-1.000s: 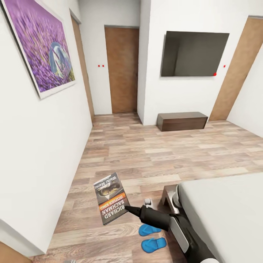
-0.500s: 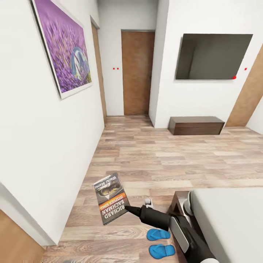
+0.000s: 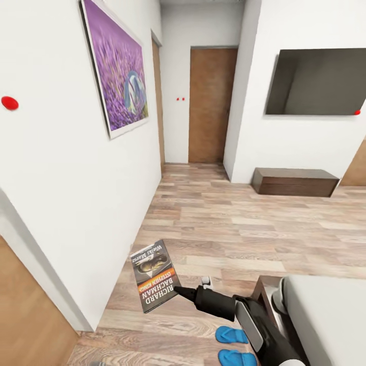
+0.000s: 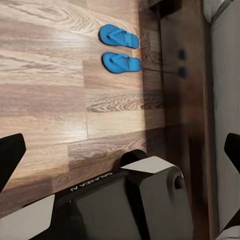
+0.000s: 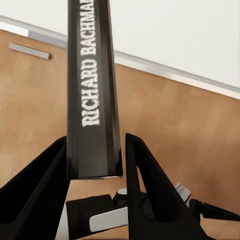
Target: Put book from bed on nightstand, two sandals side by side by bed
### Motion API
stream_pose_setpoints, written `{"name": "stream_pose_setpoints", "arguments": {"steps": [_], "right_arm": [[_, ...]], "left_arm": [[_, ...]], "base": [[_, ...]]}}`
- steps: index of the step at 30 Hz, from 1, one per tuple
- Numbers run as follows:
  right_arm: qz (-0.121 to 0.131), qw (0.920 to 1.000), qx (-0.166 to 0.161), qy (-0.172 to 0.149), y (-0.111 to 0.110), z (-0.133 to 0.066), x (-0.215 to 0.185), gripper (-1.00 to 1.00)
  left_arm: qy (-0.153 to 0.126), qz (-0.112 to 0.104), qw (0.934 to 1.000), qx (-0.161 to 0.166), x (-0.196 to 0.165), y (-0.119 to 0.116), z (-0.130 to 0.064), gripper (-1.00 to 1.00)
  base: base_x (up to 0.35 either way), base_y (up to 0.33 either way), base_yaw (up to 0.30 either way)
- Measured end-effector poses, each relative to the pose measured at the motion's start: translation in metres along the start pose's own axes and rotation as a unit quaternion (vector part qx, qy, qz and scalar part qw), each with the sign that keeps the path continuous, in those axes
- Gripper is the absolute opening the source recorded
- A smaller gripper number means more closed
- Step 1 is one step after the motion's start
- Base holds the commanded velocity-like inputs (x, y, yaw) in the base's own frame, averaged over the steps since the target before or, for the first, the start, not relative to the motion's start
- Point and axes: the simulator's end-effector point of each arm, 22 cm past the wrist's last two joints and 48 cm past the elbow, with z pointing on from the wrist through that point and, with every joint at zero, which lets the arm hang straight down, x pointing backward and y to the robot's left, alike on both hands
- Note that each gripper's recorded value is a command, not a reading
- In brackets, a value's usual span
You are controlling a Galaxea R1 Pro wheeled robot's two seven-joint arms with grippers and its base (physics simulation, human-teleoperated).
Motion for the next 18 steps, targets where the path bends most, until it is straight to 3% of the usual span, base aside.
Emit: {"name": "stream_pose_setpoints", "arguments": {"steps": [14,18], "right_arm": [[-0.008,1.0000,-0.002,-0.001,0.0064,-0.0006,-0.0025,-1.00],[-0.008,1.0000,0.000,-0.005,0.0052,-0.0044,-0.0054,-1.00]], "left_arm": [[-0.006,0.005,1.0000,0.001,-0.0056,-0.0024,-0.0016,1.00],[-0.007,0.006,1.0000,0.002,-0.0070,-0.0033,-0.0014,1.00]], "base": [[0.000,0.000,0.226],[0.000,0.000,0.098]]}}
